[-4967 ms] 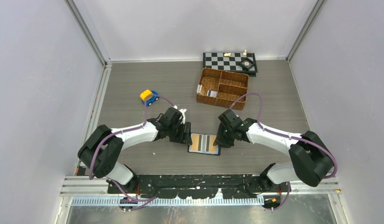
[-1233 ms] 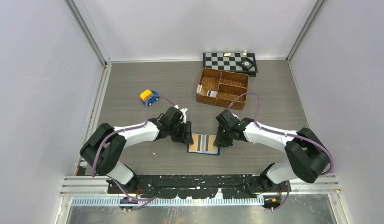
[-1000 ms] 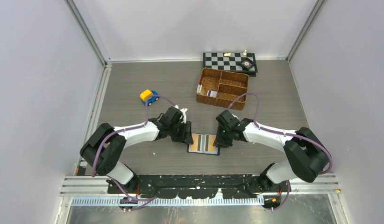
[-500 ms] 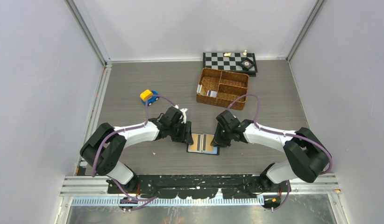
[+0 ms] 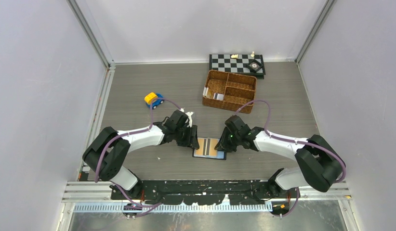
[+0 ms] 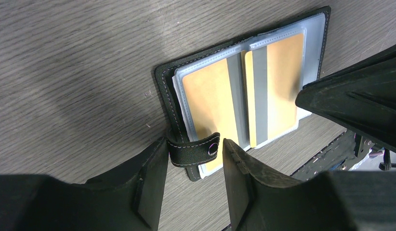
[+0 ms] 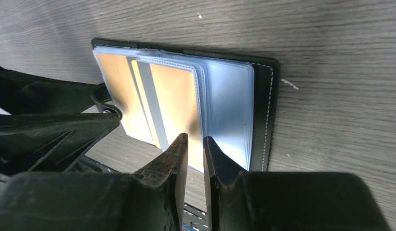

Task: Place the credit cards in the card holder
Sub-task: Turn over the card slot in the card holder.

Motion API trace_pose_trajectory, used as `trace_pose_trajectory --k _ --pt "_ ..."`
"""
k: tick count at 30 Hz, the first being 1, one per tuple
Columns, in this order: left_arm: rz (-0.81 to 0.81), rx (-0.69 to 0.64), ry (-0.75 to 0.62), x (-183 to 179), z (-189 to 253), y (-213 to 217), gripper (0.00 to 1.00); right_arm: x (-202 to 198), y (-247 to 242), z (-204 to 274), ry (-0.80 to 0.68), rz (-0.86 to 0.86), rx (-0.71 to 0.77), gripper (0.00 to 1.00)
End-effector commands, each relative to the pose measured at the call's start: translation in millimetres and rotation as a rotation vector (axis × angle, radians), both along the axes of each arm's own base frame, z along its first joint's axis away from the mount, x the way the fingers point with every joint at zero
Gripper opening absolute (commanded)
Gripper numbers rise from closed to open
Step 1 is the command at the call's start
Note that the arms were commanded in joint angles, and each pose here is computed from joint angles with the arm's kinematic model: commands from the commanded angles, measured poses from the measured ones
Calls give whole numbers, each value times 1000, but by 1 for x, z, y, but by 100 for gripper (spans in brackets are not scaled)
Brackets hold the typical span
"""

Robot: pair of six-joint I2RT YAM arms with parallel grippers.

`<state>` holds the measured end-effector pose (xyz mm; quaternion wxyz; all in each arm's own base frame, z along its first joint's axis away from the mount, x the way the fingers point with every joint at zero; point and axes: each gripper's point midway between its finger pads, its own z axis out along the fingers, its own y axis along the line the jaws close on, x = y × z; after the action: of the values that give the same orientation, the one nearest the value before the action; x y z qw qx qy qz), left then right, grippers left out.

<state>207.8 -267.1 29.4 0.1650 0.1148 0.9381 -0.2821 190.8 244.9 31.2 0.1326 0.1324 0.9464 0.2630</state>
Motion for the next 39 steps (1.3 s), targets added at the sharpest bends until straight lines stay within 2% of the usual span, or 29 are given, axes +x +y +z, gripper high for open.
trace_pose_trajectory --k 1,7,15,25,31,39 --pt "0 21 12 0 -8 2 47 12 15 25 -73 -17 108 23" --pt "1 24 15 0 -9 3 47 13 19 36 -106 -13 165 24" --pt "4 26 15 -1 -8 3 47 14 24 34 -99 10 166 24" --pt "15 34 -7 2 -4 6 47 17 32 42 -125 71 92 26" --pt "30 38 -23 4 -1 12 48 19 32 42 -155 111 -39 27" --pt "86 63 -58 7 8 37 53 19 59 41 -157 175 -31 29"
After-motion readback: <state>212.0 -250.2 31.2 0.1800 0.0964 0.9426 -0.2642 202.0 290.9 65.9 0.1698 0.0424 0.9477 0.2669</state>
